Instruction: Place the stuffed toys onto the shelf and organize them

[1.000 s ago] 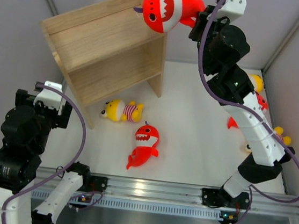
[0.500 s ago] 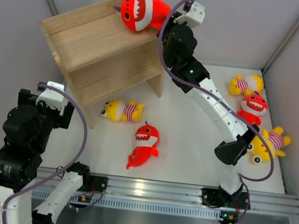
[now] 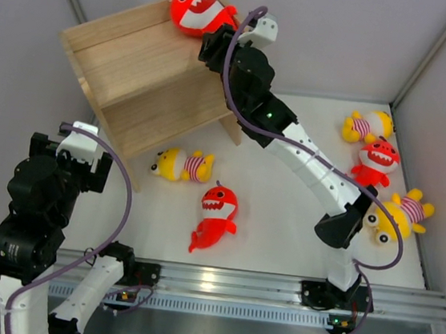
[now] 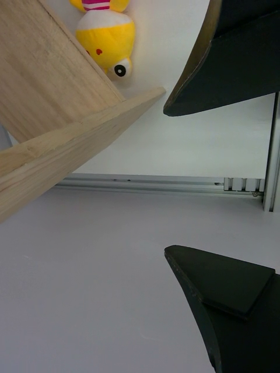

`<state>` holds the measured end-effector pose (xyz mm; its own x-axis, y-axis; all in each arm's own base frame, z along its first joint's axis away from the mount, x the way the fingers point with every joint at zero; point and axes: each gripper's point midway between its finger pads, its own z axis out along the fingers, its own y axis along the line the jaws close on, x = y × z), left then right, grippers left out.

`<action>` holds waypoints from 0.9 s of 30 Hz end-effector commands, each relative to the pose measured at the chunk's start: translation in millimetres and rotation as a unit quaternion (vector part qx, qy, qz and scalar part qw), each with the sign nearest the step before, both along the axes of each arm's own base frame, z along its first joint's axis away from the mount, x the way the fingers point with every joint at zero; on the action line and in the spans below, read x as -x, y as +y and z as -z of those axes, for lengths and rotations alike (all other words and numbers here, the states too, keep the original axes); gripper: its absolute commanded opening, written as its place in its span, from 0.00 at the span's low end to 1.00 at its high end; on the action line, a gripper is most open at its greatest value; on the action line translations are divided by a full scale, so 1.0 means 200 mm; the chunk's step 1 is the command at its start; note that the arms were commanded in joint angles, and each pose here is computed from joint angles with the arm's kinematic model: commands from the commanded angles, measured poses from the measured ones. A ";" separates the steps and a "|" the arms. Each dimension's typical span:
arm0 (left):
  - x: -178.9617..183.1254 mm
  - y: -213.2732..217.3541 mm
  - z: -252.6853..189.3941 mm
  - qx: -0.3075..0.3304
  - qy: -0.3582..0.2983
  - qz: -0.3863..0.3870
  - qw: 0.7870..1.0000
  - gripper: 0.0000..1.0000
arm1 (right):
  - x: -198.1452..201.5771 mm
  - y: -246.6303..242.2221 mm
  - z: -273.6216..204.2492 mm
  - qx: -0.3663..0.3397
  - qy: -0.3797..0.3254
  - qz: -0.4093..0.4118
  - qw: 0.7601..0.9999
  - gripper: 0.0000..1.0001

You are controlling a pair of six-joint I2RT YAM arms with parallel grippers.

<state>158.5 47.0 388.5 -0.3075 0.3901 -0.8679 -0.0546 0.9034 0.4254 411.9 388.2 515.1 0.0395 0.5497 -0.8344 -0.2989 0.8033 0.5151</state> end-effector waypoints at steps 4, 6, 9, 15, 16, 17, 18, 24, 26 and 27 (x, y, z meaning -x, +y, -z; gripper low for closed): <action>-0.02 -0.01 0.01 -0.001 0.004 0.003 1.000 0.99 | 0.18 0.04 -0.16 -0.016 -0.031 -0.088 0.996 0.50; -0.01 0.00 0.00 -0.001 0.003 0.003 1.000 0.99 | 0.21 0.00 -0.20 0.000 -0.040 -0.084 0.996 0.50; -0.02 -0.01 0.02 -0.001 0.006 0.006 1.000 0.99 | 0.25 -0.09 -0.27 0.010 -0.050 -0.091 0.994 0.51; -0.02 -0.02 0.03 -0.001 0.009 0.010 1.000 0.99 | 0.20 -0.20 -0.18 0.058 -0.031 -0.149 0.987 0.62; -0.02 -0.02 0.03 -0.001 0.008 0.010 1.000 0.99 | 0.17 -0.20 -0.11 0.069 -0.018 -0.156 0.985 0.68; -0.02 -0.02 0.03 -0.001 0.009 0.010 1.000 0.99 | 0.13 -0.21 -0.07 0.074 -0.008 -0.170 0.983 0.70; -0.02 -0.02 0.03 -0.002 0.010 0.010 1.000 0.99 | 0.10 -0.21 -0.01 0.079 0.006 -0.176 0.981 0.70; -0.03 -0.02 0.04 -0.002 0.014 0.011 1.000 0.99 | 0.03 -0.12 0.15 0.078 0.036 -0.245 0.966 0.62; -0.03 -0.01 0.04 -0.003 0.014 0.008 1.000 0.99 | 0.04 -0.10 0.16 0.072 0.041 -0.257 0.963 0.55; -0.03 -0.01 0.05 -0.005 0.016 0.009 1.000 0.99 | 0.05 -0.08 0.16 0.069 0.042 -0.266 0.961 0.54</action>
<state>161.0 43.2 381.6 -0.3174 0.3964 -0.8615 -0.0259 0.9045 0.4257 416.7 349.1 492.3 -0.2029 0.3774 -0.9035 -0.5752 0.7008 0.4219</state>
